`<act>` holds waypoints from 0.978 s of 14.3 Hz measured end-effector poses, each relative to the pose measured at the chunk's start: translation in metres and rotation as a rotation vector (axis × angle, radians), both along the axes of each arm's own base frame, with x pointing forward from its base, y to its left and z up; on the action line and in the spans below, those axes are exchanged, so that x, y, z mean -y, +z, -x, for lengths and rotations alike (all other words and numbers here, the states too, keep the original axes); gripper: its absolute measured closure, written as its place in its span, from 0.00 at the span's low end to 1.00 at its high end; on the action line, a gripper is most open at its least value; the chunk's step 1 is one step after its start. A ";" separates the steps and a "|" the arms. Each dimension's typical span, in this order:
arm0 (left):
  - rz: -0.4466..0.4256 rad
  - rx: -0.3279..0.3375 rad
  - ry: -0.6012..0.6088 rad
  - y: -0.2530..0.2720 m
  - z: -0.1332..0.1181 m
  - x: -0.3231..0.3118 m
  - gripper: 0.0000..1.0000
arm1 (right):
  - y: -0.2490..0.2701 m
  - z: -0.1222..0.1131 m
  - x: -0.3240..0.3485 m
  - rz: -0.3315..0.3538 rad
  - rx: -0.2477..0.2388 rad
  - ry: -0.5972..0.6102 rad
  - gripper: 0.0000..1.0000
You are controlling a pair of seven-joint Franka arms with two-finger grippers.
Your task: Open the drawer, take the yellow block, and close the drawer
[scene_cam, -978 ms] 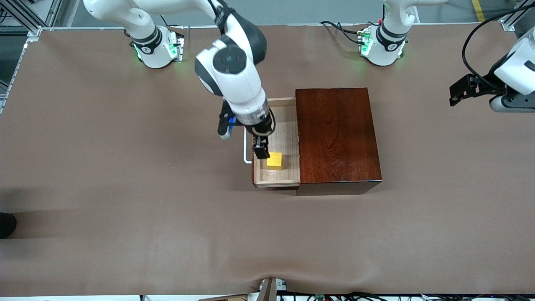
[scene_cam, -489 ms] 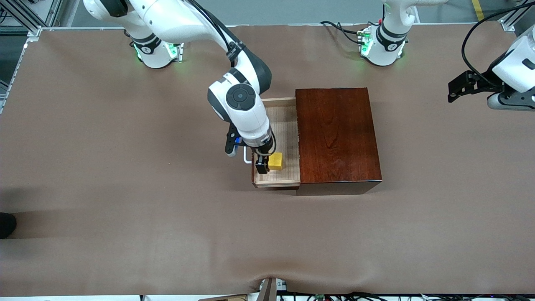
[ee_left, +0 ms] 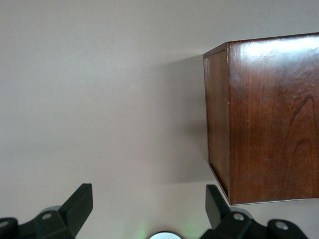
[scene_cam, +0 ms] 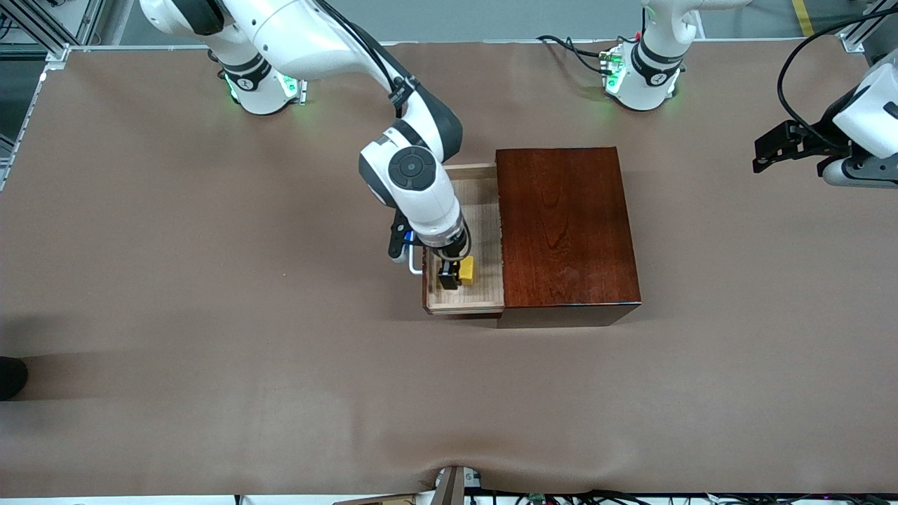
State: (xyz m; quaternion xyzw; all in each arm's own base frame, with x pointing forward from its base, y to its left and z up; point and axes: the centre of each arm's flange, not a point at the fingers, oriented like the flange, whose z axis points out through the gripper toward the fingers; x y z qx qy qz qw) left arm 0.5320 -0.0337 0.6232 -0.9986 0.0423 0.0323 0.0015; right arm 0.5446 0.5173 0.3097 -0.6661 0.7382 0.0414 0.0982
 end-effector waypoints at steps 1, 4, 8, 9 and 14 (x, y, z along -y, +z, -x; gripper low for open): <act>0.000 -0.001 0.000 0.000 0.000 0.000 0.00 | 0.001 0.002 -0.003 -0.002 0.002 0.004 0.16; 0.000 -0.002 0.000 -0.001 0.000 0.000 0.00 | 0.011 0.001 -0.006 -0.008 0.007 0.008 0.44; 0.036 -0.014 0.076 -0.006 -0.002 0.004 0.00 | 0.071 0.004 -0.006 0.012 -0.065 0.016 0.44; 0.057 -0.024 0.130 -0.009 -0.004 0.008 0.00 | 0.098 0.006 -0.003 0.006 -0.087 0.018 0.44; 0.067 -0.079 0.434 -0.048 -0.022 0.085 0.00 | 0.192 0.007 0.054 0.039 -0.130 0.227 0.44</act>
